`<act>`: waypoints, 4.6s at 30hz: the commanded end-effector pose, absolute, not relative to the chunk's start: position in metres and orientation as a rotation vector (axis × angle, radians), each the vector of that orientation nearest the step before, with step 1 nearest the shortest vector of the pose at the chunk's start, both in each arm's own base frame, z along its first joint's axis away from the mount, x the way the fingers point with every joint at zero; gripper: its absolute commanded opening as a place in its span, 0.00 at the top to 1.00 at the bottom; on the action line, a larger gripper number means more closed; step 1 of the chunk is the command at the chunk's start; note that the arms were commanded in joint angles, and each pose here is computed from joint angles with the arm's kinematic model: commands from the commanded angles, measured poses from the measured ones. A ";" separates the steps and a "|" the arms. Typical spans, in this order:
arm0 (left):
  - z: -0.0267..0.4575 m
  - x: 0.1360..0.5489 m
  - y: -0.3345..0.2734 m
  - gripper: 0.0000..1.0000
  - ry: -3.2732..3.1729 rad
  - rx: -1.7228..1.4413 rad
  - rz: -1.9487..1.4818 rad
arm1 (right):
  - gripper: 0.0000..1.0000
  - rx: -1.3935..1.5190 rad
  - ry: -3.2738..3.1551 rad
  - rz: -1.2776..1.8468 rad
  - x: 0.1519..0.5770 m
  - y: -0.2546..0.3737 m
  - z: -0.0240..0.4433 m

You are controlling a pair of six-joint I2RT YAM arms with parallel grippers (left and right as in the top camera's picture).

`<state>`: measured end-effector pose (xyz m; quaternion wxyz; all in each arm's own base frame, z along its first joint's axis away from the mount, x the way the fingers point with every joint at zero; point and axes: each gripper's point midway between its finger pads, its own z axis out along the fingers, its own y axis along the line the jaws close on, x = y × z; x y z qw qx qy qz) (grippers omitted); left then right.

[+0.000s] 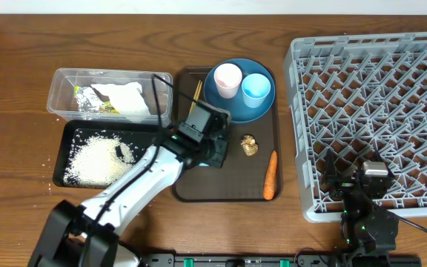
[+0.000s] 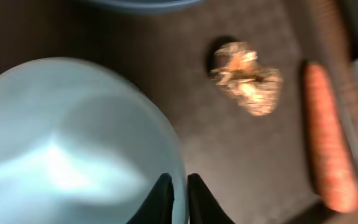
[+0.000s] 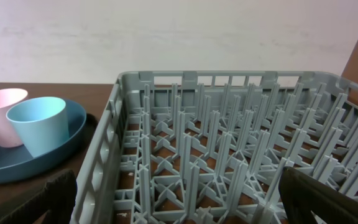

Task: Sort waste into correct bins and load items into the dishwasher rack
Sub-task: 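Carry the light-blue bowl right to the brown tray with the left gripper, then lower the bowl onto the brown tray and open the left gripper, then grasp the gold foil ball on the brown tray with the left gripper, then carry the gold foil ball left and drop it onto the black tray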

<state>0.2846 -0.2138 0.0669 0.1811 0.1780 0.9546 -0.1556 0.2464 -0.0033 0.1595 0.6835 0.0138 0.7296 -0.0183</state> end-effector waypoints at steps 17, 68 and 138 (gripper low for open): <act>0.086 0.307 -0.217 0.52 2.557 0.651 -0.350 | 0.01 0.047 1.639 -0.051 0.246 -0.007 0.158; 0.043 0.310 -0.308 0.46 2.442 0.676 -0.437 | 0.01 0.047 1.639 -0.051 0.246 -0.007 0.158; 0.156 0.327 -0.021 0.94 2.442 -0.299 0.189 | 0.01 0.047 1.639 -0.051 0.246 -0.007 0.158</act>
